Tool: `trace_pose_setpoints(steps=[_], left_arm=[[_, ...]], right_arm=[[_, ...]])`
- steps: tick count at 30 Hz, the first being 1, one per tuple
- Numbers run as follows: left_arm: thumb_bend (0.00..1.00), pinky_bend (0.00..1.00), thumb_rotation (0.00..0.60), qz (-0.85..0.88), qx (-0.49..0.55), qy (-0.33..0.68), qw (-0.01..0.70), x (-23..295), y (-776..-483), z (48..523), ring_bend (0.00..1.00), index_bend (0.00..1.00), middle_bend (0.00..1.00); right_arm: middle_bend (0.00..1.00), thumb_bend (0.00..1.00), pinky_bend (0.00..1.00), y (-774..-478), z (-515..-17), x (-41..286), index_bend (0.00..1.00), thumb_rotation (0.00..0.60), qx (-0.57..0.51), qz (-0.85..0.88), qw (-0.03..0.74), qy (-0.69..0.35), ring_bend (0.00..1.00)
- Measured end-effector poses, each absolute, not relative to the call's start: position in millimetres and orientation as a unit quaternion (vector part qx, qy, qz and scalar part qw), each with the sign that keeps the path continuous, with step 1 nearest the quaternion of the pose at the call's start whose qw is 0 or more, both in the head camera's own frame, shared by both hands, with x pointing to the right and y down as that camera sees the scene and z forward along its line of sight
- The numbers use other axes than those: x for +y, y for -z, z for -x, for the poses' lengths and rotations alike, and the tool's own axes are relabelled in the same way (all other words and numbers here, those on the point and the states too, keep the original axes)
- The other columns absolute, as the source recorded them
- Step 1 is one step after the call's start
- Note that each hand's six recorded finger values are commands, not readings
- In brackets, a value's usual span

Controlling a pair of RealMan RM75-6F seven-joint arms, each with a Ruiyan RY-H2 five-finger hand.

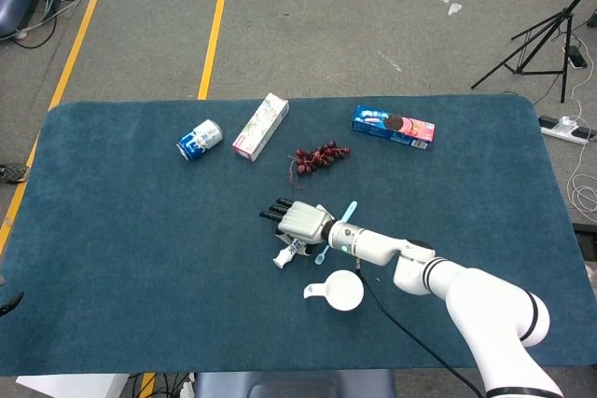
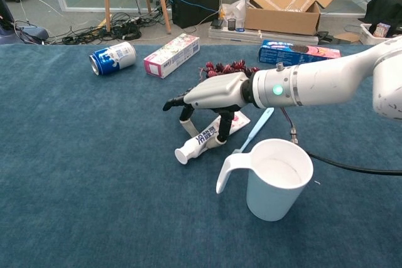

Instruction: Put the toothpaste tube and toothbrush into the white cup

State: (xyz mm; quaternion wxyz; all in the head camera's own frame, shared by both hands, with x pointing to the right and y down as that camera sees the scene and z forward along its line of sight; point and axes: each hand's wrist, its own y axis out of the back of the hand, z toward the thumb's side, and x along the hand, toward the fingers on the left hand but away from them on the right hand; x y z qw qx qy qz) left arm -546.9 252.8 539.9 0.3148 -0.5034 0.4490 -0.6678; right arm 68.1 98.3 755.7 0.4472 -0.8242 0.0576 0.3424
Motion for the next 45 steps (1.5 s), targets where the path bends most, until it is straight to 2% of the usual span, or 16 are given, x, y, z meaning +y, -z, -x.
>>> trace_pose_setpoints(steps=[10, 22, 31, 45], left_arm=[[0.10, 0.32, 0.600, 0.504, 0.448, 0.667, 0.316, 253, -540, 546, 0.31, 0.61, 0.42], [0.10, 0.32, 0.600, 0.512, 0.441, 0.663, 0.321, 253, -541, 539, 0.31, 0.61, 0.42], [0.10, 0.32, 0.600, 0.527, 0.437, 0.652, 0.326, 252, -541, 530, 0.31, 0.60, 0.42], [0.10, 0.32, 0.600, 0.544, 0.428, 0.637, 0.339, 254, -540, 513, 0.31, 0.59, 0.42]], right_arm=[[0.04, 0.26, 0.07, -748, -73, 80, 0.59, 0.600, 0.025, 0.818, 0.457, -0.348, 0.00], [0.05, 0.27, 0.07, -723, -89, 62, 0.60, 0.600, -0.024, 0.814, 0.469, -0.343, 0.00], [0.06, 0.27, 0.07, -687, -102, 56, 0.60, 0.600, -0.086, 0.813, 0.476, -0.323, 0.00], [0.07, 0.27, 0.07, -608, -130, 63, 0.61, 0.600, -0.189, 0.817, 0.464, -0.284, 0.00]])
